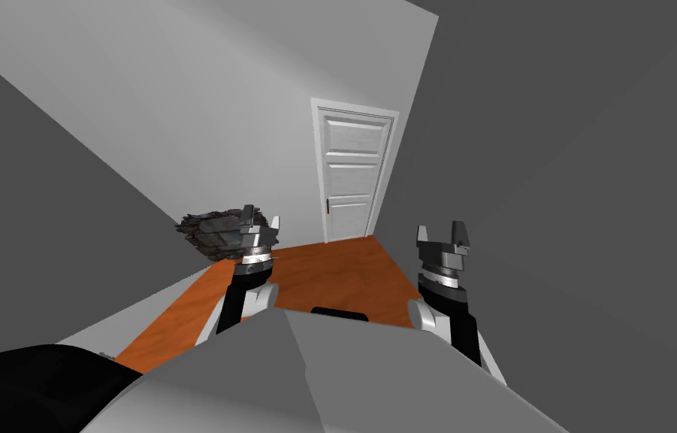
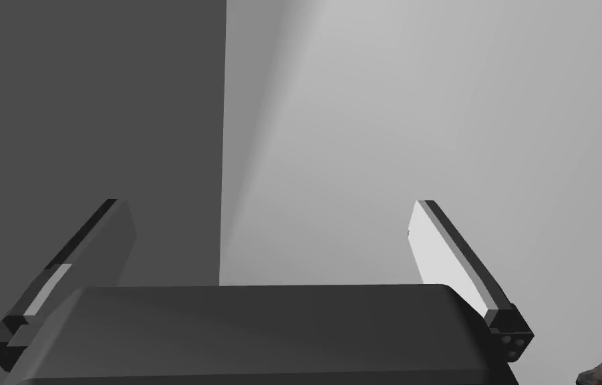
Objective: Pull the door open
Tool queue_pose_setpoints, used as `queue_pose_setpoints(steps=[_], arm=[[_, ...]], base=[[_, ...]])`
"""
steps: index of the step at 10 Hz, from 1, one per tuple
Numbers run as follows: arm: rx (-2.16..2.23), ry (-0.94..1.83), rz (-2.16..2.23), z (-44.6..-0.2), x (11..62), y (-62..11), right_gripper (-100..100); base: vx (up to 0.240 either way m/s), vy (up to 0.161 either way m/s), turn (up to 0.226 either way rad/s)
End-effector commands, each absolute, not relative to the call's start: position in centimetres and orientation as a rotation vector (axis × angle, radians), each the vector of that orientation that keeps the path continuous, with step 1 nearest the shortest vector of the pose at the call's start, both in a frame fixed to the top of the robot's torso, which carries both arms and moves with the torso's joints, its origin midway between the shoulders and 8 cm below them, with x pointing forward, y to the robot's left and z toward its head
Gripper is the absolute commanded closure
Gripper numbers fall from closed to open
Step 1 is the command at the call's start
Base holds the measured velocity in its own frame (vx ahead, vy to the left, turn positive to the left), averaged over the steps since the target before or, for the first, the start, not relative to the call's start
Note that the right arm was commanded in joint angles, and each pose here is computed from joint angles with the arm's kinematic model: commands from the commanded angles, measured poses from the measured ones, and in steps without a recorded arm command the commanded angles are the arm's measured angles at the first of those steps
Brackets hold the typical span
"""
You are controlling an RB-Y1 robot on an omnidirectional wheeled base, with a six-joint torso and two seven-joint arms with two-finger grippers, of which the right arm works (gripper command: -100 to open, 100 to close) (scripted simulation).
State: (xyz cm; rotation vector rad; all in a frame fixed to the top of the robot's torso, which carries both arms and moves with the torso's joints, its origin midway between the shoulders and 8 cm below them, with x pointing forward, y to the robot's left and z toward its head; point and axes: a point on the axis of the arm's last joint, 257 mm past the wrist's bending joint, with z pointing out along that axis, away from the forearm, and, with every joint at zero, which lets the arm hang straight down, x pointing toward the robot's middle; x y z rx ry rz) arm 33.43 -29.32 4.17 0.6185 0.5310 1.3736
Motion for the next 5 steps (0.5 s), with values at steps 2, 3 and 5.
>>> queue_pose_setpoints(steps=[2,3,5], arm=[[0.661,0.526,1.434,2.9,34.2,-29.4,-100],[0.681,0.524,1.459,2.3,34.5,-29.4,-100],[0.735,0.514,1.526,0.8,35.3,-29.4,-100]], base=[[0.118,0.017,0.118],[0.151,0.057,0.082],[0.180,0.073,0.134]])
